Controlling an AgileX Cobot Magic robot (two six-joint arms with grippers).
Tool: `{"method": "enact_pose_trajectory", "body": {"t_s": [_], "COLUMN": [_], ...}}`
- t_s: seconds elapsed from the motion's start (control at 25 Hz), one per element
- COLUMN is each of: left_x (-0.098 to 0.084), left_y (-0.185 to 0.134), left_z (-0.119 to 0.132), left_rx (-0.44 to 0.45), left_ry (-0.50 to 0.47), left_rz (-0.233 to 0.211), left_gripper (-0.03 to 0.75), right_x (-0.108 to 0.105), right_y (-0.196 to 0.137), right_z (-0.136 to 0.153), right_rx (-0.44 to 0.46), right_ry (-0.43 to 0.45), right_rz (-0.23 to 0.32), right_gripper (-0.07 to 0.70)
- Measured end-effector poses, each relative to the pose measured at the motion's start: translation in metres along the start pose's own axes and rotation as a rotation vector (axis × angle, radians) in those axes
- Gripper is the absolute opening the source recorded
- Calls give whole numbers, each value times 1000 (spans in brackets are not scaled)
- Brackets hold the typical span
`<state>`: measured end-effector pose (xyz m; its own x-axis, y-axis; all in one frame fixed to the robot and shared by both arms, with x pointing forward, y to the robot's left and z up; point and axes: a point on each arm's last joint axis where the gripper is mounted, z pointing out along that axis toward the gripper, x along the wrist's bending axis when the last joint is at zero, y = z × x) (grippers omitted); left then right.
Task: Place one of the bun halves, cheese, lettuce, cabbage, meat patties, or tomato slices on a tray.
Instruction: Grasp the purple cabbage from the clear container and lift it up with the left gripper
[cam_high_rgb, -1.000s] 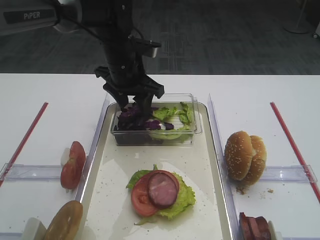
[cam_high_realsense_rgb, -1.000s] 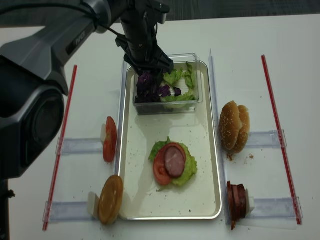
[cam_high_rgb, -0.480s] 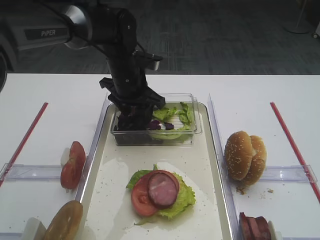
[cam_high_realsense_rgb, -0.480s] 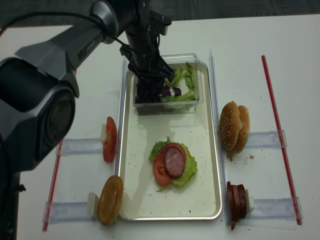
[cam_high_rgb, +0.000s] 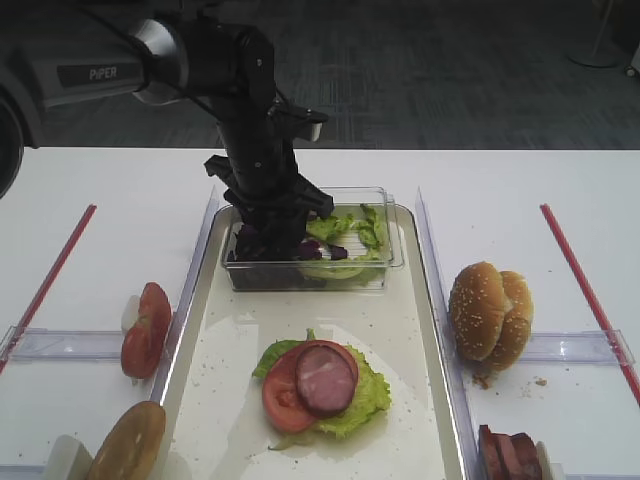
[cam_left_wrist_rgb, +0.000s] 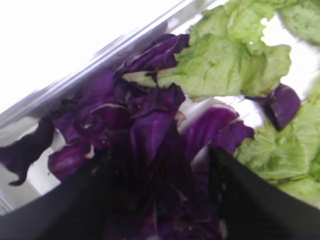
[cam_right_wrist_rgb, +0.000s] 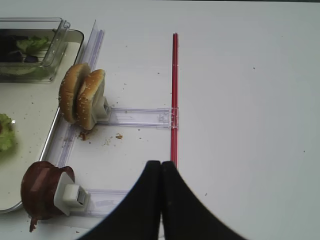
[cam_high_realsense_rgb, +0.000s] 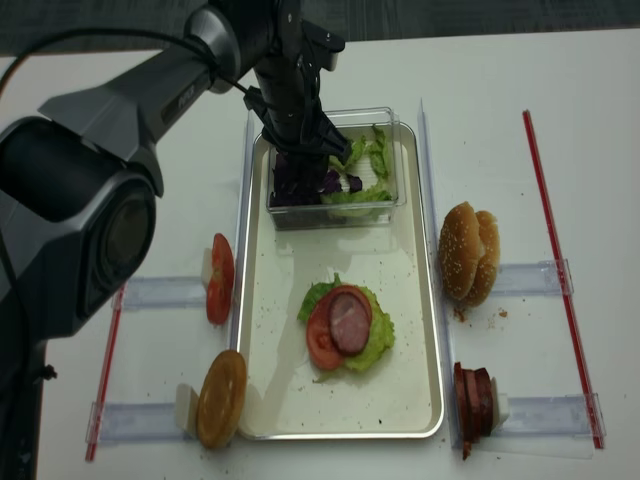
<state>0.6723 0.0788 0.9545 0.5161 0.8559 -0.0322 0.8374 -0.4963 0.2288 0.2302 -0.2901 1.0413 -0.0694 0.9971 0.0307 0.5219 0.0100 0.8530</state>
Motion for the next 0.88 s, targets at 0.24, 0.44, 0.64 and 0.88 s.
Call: {"method": "enact_pose_trajectory", "body": {"t_s": [0.24,0.44,0.64,0.88], "left_x": [0,0,0,0], "left_y": [0,0,0,0], "left_z": [8,8,8,8], "left_rx": [11,5,5,3], "left_ry": [-1,0,0,0], "left_rz": [2,3,3,3], "left_gripper": [377,352,331,313], "right_x": [0,0,0,0], "right_y": [0,0,0,0], "right_z": [0,0,0,0], "right_rx": [0,0,0,0], "right_ry": [0,0,0,0], "right_rz": [0,0,2,2], "right_gripper": [364,364,364,364]}}
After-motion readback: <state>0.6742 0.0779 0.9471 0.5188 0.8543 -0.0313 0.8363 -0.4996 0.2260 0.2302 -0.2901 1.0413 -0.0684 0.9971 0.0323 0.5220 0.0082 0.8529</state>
